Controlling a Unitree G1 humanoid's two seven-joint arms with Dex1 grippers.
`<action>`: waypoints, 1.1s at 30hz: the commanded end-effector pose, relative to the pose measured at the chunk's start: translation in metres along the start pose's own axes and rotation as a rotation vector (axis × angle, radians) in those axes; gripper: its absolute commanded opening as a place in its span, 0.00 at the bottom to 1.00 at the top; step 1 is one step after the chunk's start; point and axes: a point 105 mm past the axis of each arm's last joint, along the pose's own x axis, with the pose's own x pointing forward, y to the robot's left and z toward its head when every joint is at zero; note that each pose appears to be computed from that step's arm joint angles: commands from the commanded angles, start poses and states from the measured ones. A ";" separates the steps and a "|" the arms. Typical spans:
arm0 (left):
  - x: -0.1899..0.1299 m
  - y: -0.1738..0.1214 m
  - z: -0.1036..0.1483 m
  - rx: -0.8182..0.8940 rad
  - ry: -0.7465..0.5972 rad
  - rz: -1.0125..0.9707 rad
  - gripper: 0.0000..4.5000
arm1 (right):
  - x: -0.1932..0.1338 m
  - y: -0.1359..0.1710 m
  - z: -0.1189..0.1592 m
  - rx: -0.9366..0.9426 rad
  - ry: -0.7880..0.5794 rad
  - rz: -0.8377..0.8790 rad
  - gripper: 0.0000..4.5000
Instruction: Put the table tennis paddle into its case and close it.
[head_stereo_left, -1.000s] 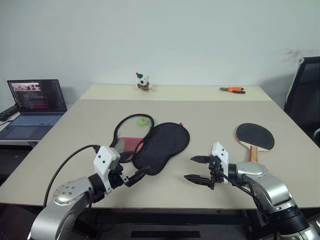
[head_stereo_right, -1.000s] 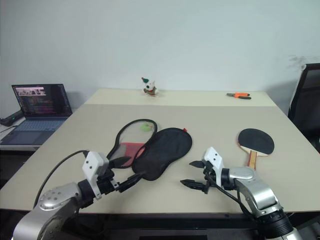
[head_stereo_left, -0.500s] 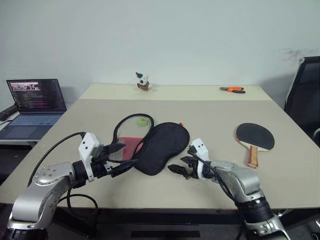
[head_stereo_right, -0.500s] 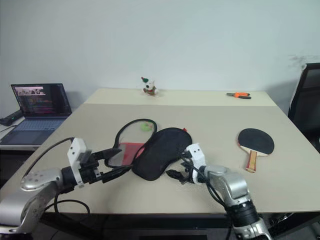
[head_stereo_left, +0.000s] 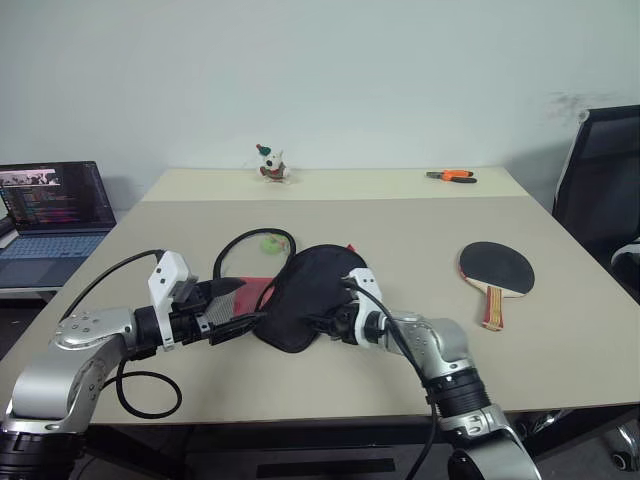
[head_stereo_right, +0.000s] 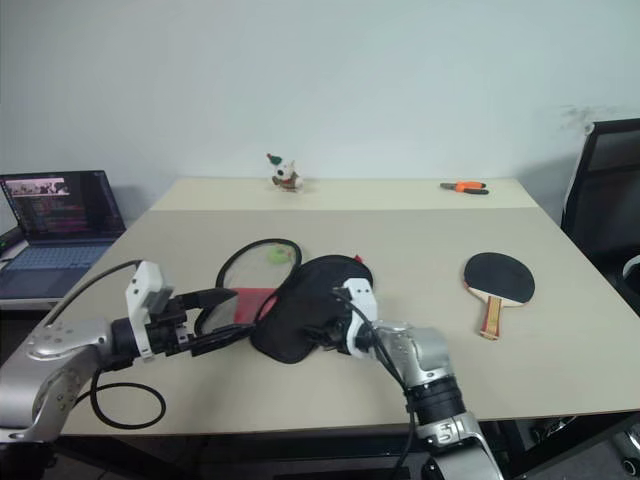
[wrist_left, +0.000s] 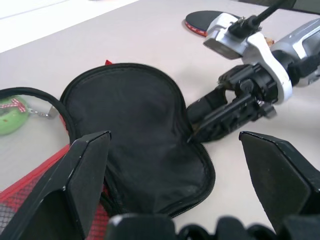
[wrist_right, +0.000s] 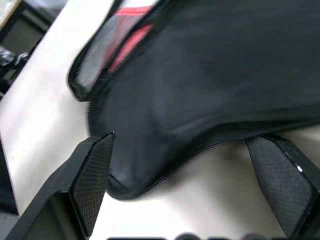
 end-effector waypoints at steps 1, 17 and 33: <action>-0.008 0.004 0.014 0.037 -0.025 0.016 1.00 | 0.007 0.018 0.013 -0.034 -0.042 0.052 1.00; 0.002 -0.001 0.015 0.046 -0.044 -0.010 1.00 | -0.006 -0.012 0.025 0.023 -0.039 -0.002 0.10; 0.039 -0.024 0.024 0.066 -0.078 -0.188 1.00 | -0.076 -0.080 0.021 -0.080 0.126 -0.100 0.01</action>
